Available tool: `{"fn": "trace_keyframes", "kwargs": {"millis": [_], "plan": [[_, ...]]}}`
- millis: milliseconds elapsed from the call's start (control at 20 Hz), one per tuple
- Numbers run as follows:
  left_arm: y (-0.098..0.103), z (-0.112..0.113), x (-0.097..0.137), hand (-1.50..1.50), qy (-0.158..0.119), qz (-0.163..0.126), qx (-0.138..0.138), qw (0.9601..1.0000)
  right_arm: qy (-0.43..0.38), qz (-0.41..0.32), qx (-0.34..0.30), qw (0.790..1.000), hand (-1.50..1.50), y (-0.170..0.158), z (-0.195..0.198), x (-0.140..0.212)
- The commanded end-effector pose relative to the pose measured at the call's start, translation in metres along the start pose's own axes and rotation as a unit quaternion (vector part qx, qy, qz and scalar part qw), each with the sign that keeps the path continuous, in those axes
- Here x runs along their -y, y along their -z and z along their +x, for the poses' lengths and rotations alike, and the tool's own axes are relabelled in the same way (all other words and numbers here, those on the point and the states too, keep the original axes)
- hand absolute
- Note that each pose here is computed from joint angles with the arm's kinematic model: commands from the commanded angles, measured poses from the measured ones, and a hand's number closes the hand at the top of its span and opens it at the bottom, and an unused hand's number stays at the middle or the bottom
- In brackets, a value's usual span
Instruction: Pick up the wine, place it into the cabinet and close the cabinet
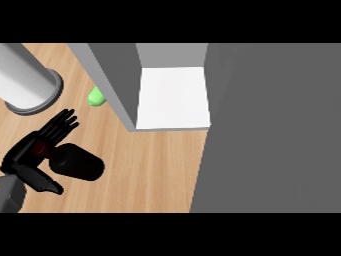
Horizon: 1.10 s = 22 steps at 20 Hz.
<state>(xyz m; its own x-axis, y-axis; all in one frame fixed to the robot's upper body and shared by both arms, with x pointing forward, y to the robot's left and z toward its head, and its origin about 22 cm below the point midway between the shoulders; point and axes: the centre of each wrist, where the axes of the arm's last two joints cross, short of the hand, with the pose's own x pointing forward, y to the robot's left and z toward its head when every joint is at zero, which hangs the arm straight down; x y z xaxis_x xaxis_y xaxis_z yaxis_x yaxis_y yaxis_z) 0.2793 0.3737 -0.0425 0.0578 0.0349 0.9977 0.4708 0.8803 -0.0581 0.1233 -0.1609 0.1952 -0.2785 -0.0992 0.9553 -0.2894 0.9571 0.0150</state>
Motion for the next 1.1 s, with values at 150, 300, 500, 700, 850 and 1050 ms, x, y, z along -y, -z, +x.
{"fn": "trace_keyframes", "kwargs": {"millis": [150, 300, 500, 700, 850, 1050], "plan": [[-0.001, -0.038, 0.008, -1.5, -0.042, -0.032, -0.012, 0.9986, -0.005, -0.009, 0.046, 0.999, -1.5, -0.027, 0.024, 0.006], [0.006, -0.039, 0.009, -1.5, -0.068, -0.047, -0.027, 0.9962, -0.006, 0.001, 0.043, 0.999, -1.5, -0.032, 0.035, 0.003], [0.0, -0.046, 0.008, -1.5, -0.08, -0.06, -0.031, 0.9945, -0.01, -0.009, 0.051, 0.999, -1.5, -0.032, 0.037, 0.011], [0.005, -0.052, 0.015, -1.5, -0.075, -0.072, -0.029, 0.9942, 0.004, -0.014, 0.041, 0.999, -1.5, -0.022, 0.021, -0.003], [0.018, -0.054, 0.022, -1.5, -0.077, -0.073, -0.021, 0.9941, -0.007, -0.001, 0.046, 0.999, -1.5, -0.031, 0.031, 0.01], [0.012, -0.064, 0.026, -1.5, -0.09, -0.056, -0.002, 0.9943, -0.012, -0.012, 0.041, 0.999, -1.5, -0.028, 0.029, 0.004]]}}
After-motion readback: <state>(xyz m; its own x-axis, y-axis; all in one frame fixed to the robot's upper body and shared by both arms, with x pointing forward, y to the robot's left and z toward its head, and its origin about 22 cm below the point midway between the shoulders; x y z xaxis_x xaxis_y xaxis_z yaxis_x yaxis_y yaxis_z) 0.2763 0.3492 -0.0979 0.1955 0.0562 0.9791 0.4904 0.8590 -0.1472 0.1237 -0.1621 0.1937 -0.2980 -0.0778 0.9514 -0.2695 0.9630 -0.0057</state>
